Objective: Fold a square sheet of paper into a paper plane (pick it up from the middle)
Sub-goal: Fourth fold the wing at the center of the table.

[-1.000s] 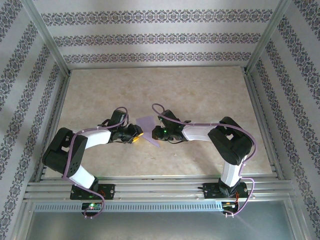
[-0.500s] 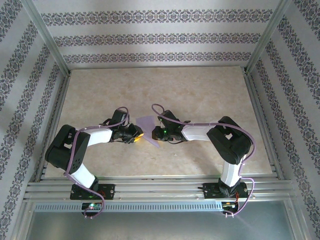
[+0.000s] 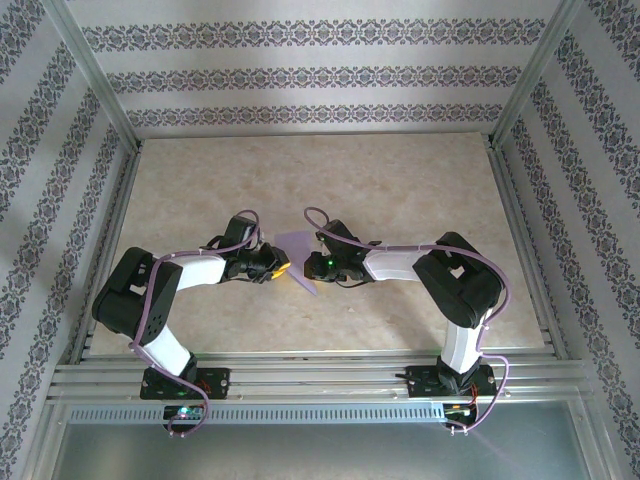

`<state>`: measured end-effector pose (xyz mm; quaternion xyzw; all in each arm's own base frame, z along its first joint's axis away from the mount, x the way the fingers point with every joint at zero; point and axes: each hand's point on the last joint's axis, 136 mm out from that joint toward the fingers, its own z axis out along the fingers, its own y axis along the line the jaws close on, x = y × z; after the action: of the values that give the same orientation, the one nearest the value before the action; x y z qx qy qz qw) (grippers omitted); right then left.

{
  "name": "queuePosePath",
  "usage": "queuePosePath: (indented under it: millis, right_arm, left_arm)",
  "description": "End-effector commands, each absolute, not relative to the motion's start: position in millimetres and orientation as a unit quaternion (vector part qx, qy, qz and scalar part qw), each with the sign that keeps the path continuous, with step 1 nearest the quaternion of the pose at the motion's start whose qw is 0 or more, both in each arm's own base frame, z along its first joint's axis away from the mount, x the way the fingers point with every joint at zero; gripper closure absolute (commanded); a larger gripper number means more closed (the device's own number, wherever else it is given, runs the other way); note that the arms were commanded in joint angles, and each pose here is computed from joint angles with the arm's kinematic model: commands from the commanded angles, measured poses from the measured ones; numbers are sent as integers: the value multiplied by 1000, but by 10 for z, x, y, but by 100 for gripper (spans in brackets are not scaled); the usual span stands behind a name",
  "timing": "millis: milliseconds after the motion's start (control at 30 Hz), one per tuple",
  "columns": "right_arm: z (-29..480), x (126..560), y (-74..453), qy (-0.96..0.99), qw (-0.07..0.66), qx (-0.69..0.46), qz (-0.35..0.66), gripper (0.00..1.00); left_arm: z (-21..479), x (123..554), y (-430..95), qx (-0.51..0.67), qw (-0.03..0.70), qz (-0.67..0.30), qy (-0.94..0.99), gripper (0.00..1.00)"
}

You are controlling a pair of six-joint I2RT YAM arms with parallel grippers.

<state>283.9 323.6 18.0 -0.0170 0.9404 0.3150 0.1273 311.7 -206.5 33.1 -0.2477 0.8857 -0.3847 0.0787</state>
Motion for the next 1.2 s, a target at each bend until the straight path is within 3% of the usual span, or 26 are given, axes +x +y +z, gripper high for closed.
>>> queuePosePath:
  millis: [0,333,667,800,1033,1167]
  right_arm:
    - [38,2803,3167,947,109,-3,303,82]
    - [16,2797,3148,947,99,5,307,82]
    - [388,2937,3171,928,138,1,347,75]
    - [684,3075,2914,921,214,-11,326,64]
    - [1026,3181,2271,901,379,-74,199,32]
    - [1120,3157,2150,884,422,-103,174,17]
  left_arm:
    - [506,3189,-2165,-219,100,-410,880,77]
    - [474,3126,-2186,-177,113,-418,884,78]
    - [399,3164,-2167,-182,107,-400,892,91]
    - [461,3236,-2181,-193,110,-403,888,93]
    - [628,3376,-2380,-204,123,-397,886,93]
    - [665,3465,-2480,-221,131,-382,888,92]
